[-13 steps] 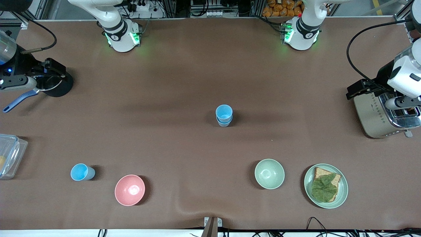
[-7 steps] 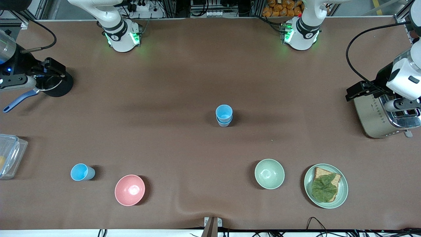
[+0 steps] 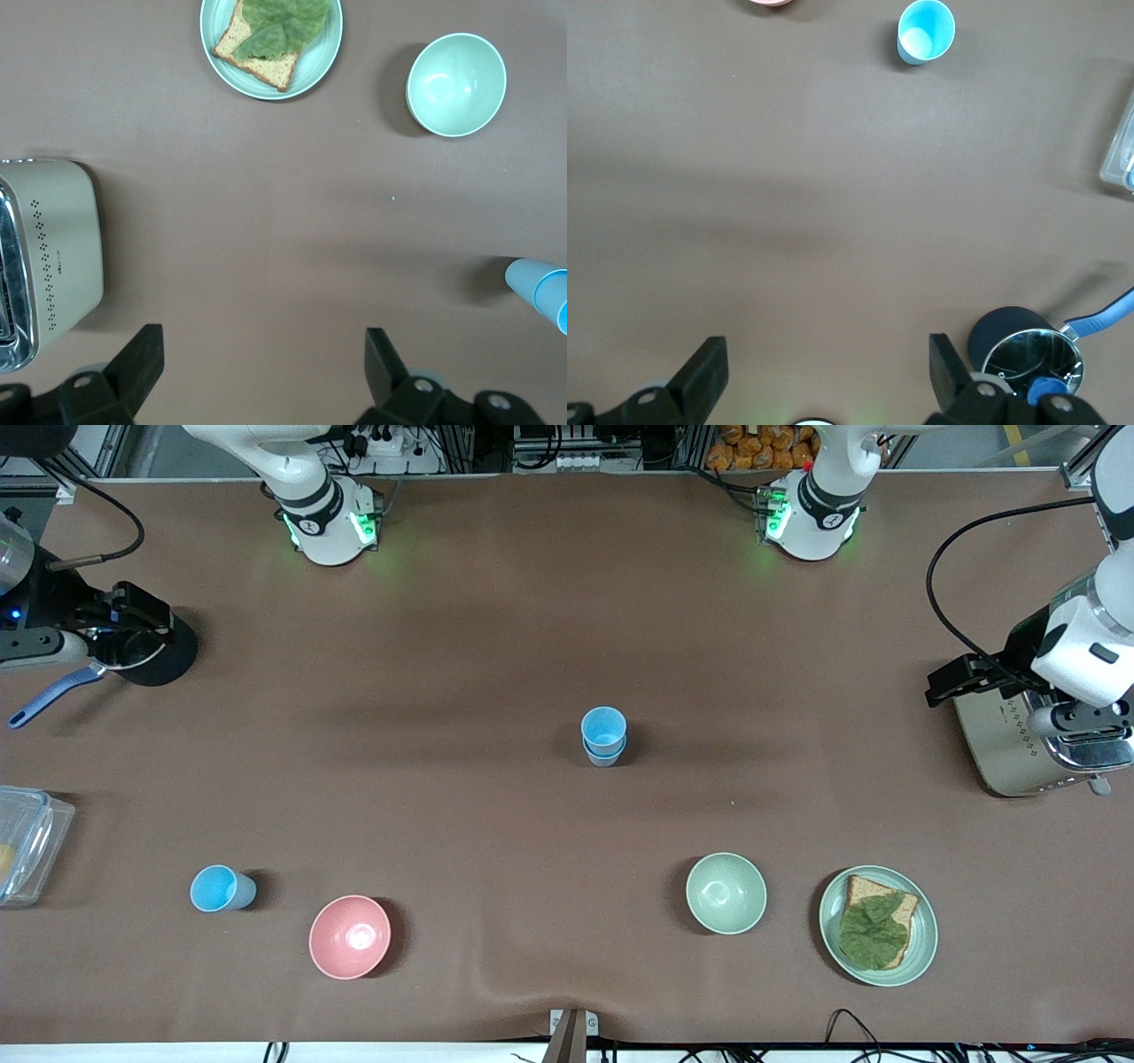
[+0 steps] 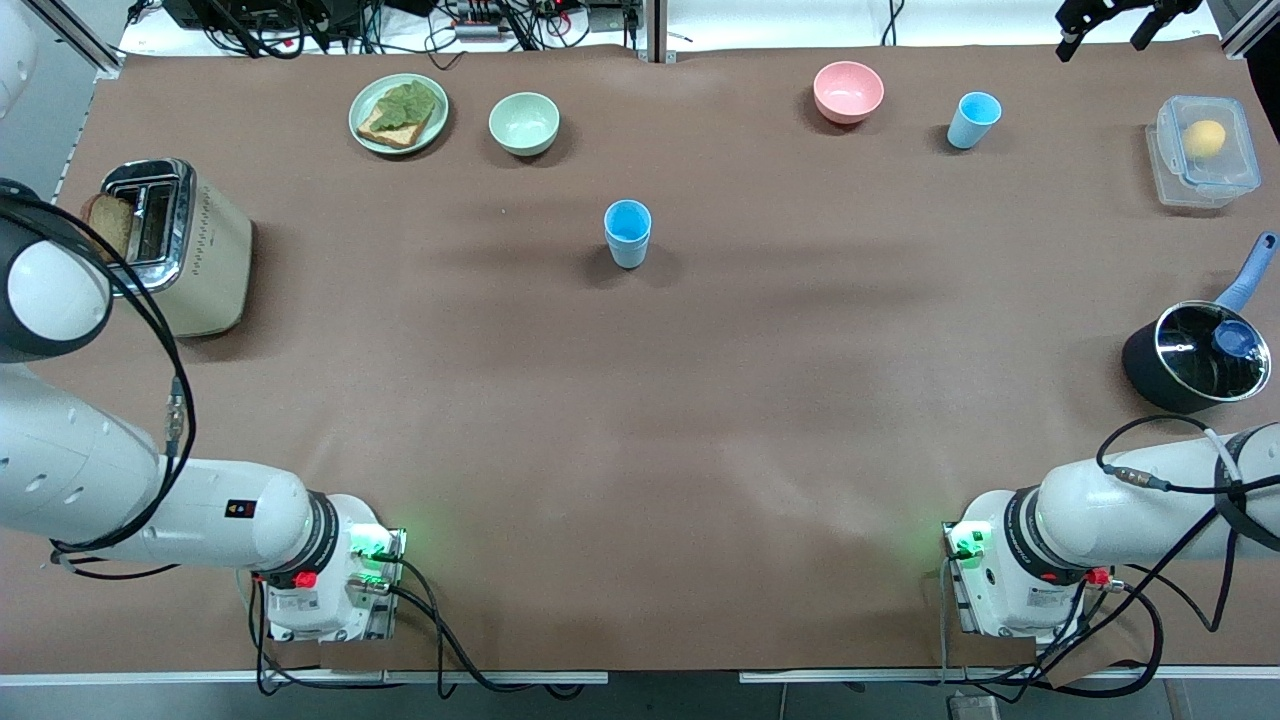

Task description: Stack blue cups with both arms

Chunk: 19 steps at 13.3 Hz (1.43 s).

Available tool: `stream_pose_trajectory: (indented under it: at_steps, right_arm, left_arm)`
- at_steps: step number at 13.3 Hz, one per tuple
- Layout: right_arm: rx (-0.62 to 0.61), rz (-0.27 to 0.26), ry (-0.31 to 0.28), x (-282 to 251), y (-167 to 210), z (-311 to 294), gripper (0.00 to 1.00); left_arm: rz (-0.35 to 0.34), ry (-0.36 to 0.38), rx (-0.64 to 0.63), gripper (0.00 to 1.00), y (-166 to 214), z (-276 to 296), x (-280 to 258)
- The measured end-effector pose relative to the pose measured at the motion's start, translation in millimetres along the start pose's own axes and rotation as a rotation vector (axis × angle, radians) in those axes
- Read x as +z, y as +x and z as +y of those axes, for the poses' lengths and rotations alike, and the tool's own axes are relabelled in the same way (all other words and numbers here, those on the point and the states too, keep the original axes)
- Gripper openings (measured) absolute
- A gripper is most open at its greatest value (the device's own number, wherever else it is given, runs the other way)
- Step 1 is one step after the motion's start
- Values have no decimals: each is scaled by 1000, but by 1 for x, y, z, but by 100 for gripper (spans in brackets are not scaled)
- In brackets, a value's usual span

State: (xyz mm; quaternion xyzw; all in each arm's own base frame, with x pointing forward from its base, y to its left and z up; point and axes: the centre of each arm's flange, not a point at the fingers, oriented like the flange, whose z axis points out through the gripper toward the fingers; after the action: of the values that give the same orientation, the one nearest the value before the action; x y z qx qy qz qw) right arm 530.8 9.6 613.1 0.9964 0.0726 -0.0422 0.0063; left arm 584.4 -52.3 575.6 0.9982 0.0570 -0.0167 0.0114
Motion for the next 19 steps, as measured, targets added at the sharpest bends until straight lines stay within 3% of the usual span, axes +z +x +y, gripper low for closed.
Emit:
stream_pose_trajectory:
  at_steps: [10,19]
  right_arm:
    - [2,-5,1,2,1,1,100]
    - [2,-5,1,2,1,1,100]
  left_arm:
    - [-12,3,22,100,13,44,39]
    - [-1,0,11,100,17,40,39]
